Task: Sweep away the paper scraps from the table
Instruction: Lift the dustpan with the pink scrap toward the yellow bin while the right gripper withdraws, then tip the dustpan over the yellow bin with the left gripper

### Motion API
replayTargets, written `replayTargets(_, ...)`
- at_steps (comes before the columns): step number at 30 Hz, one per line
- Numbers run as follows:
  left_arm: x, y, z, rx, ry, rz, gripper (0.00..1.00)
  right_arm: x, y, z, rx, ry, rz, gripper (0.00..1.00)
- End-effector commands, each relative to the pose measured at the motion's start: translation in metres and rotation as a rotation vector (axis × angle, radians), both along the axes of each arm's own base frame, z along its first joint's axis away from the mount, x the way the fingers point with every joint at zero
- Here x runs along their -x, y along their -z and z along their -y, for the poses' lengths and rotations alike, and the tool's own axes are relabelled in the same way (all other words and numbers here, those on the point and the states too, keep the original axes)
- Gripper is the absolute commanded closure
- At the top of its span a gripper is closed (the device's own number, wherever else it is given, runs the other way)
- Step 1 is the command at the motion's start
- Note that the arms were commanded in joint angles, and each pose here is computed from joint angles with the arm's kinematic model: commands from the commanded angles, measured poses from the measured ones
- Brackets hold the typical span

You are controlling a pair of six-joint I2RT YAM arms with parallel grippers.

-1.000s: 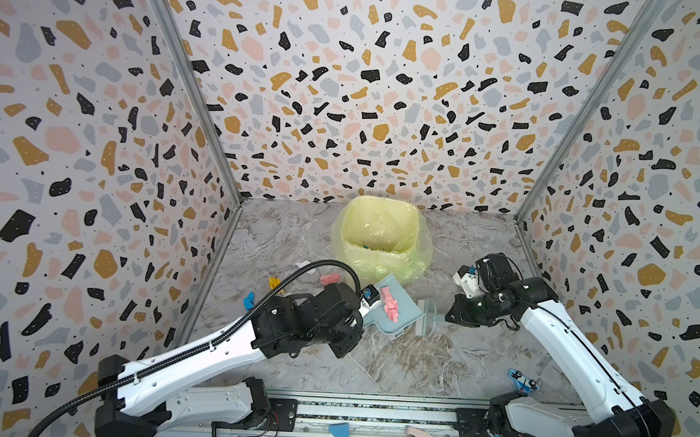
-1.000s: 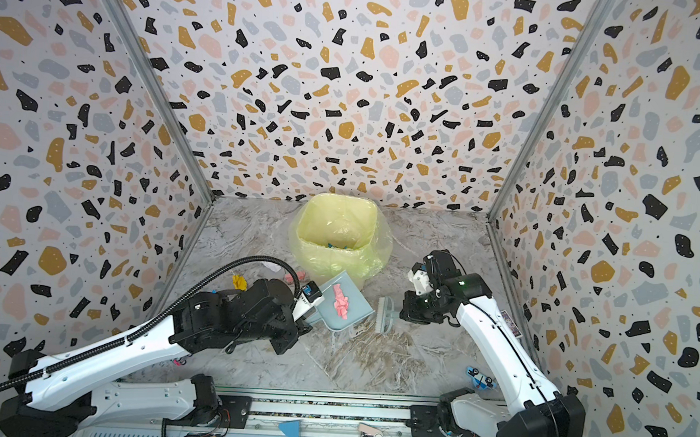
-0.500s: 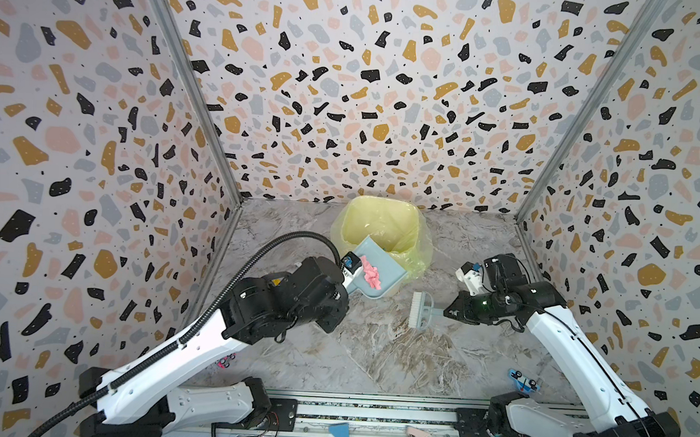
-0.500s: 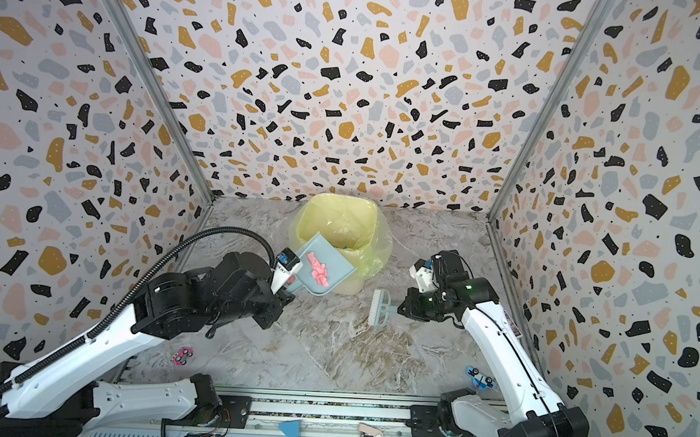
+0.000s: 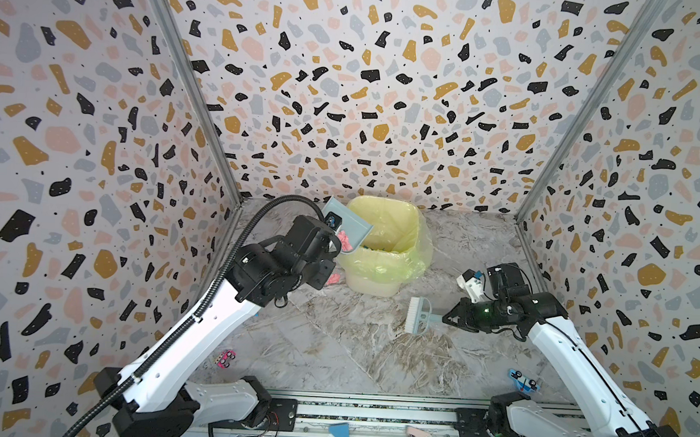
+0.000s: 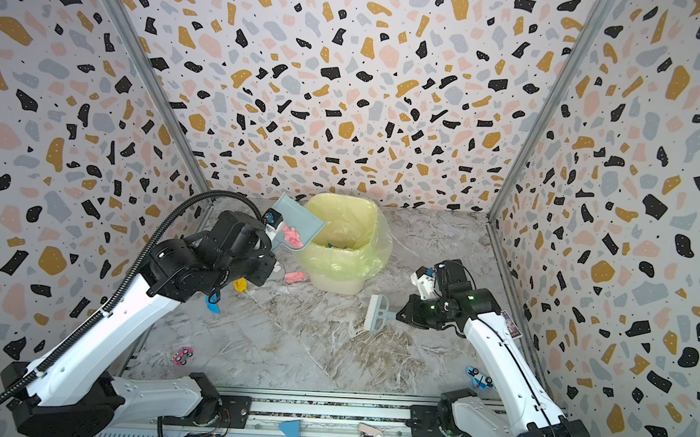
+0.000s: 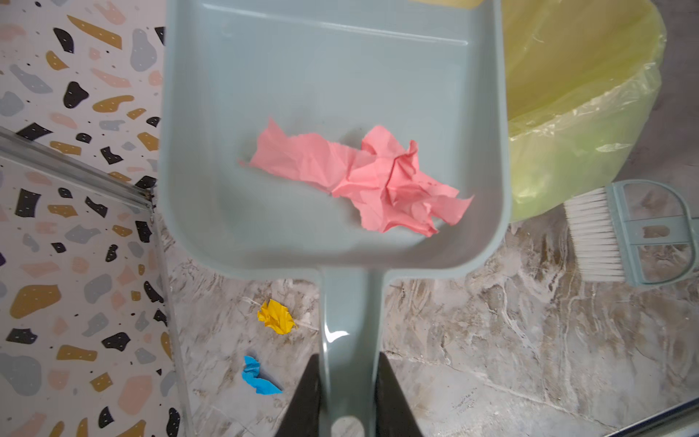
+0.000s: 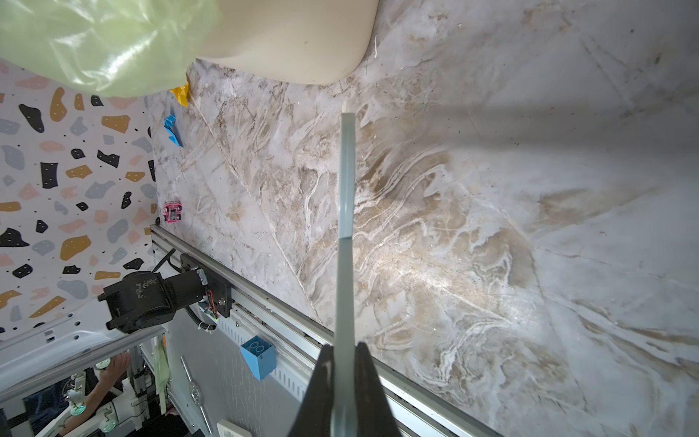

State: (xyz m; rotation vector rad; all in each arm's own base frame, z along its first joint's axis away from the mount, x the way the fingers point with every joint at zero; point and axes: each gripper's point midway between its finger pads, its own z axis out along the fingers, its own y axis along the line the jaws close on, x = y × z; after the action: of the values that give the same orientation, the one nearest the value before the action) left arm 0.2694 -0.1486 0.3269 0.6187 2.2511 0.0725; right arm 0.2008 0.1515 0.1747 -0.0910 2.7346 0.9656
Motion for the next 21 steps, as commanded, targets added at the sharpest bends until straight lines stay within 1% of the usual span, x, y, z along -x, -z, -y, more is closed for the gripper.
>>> replayTargets(1, -0.017, -0.02, -0.004, -0.031, -0.014, 0.071, 0.92, 0.001, -0.008, -0.003, -0.035, -0.002, 0.021, 1.0)
replayTargets(4, -0.029, -0.023, -0.002, -0.079, -0.014, 0.086, 0.92, 0.0, -0.007, -0.002, -0.035, 0.001, 0.017, 1.0)
replayTargets(7, -0.043, -0.023, -0.002, -0.161, -0.02, 0.098, 0.92, 0.0, -0.006, -0.001, -0.036, 0.0, 0.016, 1.0)
replayTargets(12, -0.062, -0.026, 0.005, -0.255, 0.011, 0.113, 0.92, 0.002, -0.003, 0.001, -0.038, 0.006, 0.002, 1.0)
replayTargets(21, -0.09, -0.038, 0.015, -0.38, 0.038, 0.16, 0.95, 0.007, 0.004, 0.002, -0.046, 0.012, -0.028, 1.0)
